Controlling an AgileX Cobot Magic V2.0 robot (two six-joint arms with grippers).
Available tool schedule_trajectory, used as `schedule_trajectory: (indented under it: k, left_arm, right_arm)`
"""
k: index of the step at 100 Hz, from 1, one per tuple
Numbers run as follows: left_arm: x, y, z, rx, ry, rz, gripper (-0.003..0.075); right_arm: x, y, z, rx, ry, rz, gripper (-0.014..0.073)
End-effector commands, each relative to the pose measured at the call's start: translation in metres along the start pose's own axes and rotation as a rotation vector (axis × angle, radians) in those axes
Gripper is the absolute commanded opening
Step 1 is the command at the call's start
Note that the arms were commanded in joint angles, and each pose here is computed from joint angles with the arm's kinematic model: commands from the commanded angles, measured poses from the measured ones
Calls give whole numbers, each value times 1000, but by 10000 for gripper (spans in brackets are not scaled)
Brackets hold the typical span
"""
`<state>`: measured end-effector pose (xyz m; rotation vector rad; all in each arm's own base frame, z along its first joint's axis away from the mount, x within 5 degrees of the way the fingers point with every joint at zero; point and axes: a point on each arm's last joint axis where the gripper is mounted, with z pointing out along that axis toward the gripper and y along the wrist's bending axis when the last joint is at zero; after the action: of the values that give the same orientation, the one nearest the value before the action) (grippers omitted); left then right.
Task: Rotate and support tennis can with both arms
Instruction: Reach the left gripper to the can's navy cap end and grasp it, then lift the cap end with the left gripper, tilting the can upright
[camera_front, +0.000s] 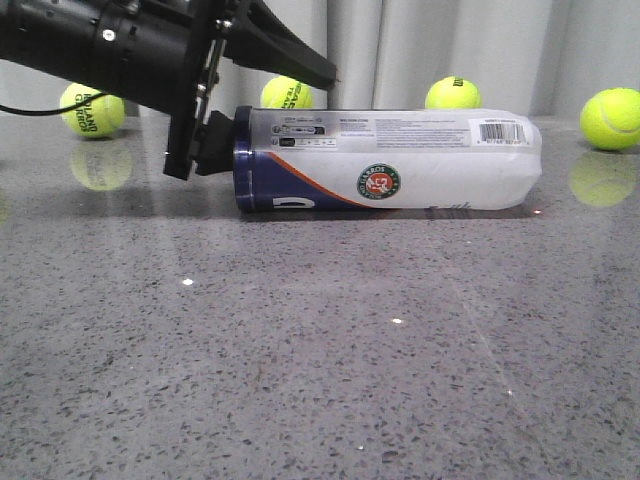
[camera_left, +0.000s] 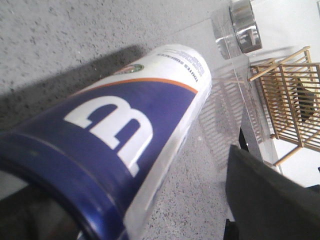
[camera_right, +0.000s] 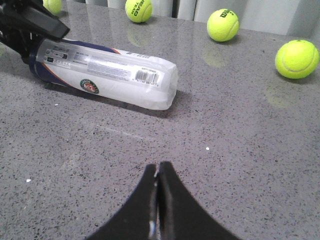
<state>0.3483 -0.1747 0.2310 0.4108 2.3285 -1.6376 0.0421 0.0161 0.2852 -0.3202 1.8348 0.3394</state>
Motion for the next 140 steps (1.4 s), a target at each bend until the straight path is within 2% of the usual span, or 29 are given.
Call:
schedule_trajectory:
  k: [1,30,52,83,97,119,129,140]
  left_arm:
    - [-8,-30,-5,101,-36,39,460]
    - [-7,-35,-6,164,-32,27,141]
    - [-7,-35,-6,167,-29,27,-21]
    - [-7,-36,-6,170,-26,28,-20]
    - [-7,-44,-9,216,-40,94,-20]
    - [-18,-82,-35,207,-86,211,-20]
    - [-22,-107,-49,153,-63,285,-20]
    - [-25,-133,-61,34,-9,374,-20]
  right_arm:
    - [-15,1,-2,-3,-98,-4,-68]
    - [-15,1,-2,-3,-98,-4,-68]
    - [-15,1,-2,-3,-98,-4,-68]
    - [-15,1,-2,-3,-98,-4,-68]
    - [-15,1,-2,-3,-98,-4,-68]
    - [-15,1,-2,-3,-98,-4,-68]
    - [-15,1,-2,-3,-98,-4,-68]
    - [-15,1,-2,-3,-98,-4,-68]
